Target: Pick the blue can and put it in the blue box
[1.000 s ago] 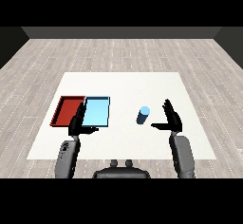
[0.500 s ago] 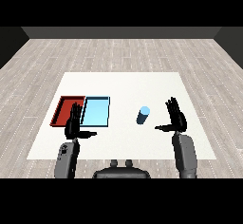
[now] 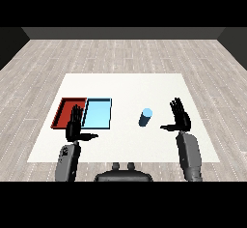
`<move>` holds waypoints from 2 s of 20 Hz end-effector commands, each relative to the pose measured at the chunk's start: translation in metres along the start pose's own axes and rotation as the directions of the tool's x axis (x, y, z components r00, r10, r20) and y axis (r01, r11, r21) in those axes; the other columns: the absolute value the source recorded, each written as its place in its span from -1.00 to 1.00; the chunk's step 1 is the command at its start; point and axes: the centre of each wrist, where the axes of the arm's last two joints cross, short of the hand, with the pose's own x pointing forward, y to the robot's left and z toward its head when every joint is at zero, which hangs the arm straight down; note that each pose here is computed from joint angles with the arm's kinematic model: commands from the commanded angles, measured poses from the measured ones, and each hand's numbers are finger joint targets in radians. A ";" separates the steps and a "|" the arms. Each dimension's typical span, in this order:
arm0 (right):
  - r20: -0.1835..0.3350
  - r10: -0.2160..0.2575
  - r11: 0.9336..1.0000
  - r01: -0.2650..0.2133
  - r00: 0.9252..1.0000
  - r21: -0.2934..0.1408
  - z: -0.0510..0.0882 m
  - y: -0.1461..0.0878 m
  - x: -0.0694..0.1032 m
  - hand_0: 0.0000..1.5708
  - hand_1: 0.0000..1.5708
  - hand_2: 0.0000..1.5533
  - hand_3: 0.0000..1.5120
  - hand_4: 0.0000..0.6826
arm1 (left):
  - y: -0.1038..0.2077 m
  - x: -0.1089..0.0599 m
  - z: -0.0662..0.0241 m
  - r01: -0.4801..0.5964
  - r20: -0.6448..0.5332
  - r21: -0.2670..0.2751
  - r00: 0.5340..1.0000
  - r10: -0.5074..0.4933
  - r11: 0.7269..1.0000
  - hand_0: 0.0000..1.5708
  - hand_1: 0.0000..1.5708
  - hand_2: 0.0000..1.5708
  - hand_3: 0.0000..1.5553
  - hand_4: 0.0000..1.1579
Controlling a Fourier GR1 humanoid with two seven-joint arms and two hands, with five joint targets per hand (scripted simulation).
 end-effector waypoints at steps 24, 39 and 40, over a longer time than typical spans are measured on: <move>-0.178 -0.102 0.995 0.096 0.979 -0.041 -0.031 0.052 -0.052 -1.00 -1.00 -1.00 -1.00 -1.00 | 0.011 0.001 -0.0110 -0.037 0.024 0.025 0.999 0.036 0.999 -1.00 -1.00 -1.00 -1.00 -1.00; -0.205 -0.134 0.991 0.133 0.970 -0.017 -0.019 0.057 -0.089 -1.00 -1.00 -1.00 -1.00 -1.00 | 0.002 0.013 -0.0177 -0.014 0.029 0.026 0.999 0.014 1.000 -1.00 -1.00 -1.00 -1.00 -1.00; -0.198 -0.148 0.989 0.146 0.969 -0.028 -0.023 0.059 -0.091 -1.00 -1.00 -1.00 -1.00 -1.00 | 0.002 -0.001 0.0005 -0.014 0.033 0.038 0.999 0.013 0.999 -1.00 -1.00 -1.00 -1.00 -1.00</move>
